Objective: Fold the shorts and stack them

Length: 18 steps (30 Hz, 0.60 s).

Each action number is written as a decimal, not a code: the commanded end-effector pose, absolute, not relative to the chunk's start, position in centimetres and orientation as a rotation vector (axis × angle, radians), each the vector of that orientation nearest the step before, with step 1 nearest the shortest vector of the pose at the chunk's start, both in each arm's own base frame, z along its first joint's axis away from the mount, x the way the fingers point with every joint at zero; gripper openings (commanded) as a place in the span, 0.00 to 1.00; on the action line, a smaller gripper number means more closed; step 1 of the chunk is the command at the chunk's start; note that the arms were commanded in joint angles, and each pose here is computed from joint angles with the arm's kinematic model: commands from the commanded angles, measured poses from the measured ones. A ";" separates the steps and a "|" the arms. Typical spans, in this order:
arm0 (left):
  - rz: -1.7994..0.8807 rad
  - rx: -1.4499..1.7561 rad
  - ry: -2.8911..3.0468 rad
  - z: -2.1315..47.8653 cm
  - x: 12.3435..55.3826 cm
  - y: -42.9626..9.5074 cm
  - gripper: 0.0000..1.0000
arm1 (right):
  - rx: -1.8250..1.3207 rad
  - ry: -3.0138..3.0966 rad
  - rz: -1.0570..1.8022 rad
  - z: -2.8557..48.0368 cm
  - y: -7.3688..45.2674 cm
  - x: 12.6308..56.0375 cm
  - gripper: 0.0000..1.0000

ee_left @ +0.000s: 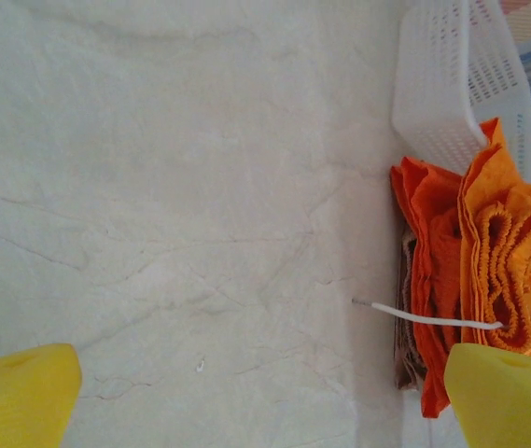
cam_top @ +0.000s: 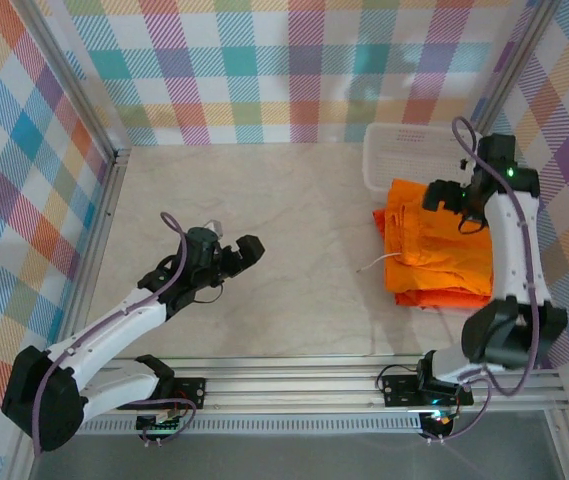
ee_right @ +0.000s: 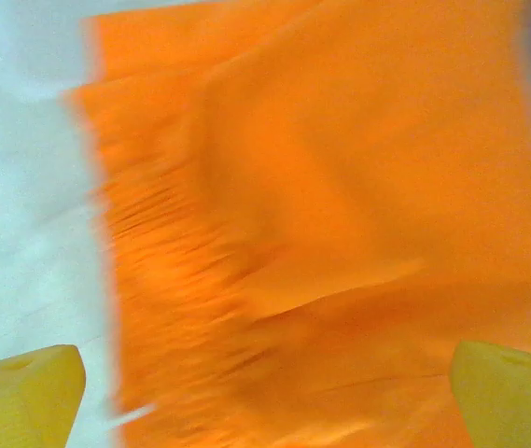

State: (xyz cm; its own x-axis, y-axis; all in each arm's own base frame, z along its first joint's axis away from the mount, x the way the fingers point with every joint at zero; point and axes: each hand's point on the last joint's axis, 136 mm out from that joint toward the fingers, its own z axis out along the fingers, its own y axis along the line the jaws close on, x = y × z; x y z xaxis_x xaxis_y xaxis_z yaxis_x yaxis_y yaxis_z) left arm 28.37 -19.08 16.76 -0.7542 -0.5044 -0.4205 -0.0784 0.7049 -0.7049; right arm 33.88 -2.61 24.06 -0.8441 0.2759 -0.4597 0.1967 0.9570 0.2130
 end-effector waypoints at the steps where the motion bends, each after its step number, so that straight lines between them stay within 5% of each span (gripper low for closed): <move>1: -0.843 -0.441 2.299 17.1 28.6 -18.0 1.00 | 0.336 2.474 0.951 24.3 5.8 33.9 0.99; 6: -0.827 -0.457 2.290 17.0 28.6 -17.6 1.00 | 0.497 2.553 1.144 16.8 7.3 32.1 1.00; 11: -0.807 -0.473 2.280 17.0 28.5 -17.1 1.00 | 0.658 2.720 1.017 8.9 5.9 30.0 0.99; 18: -0.637 -0.468 2.256 18.2 28.4 -14.6 1.00 | 0.608 2.690 0.990 12.0 5.5 30.8 0.99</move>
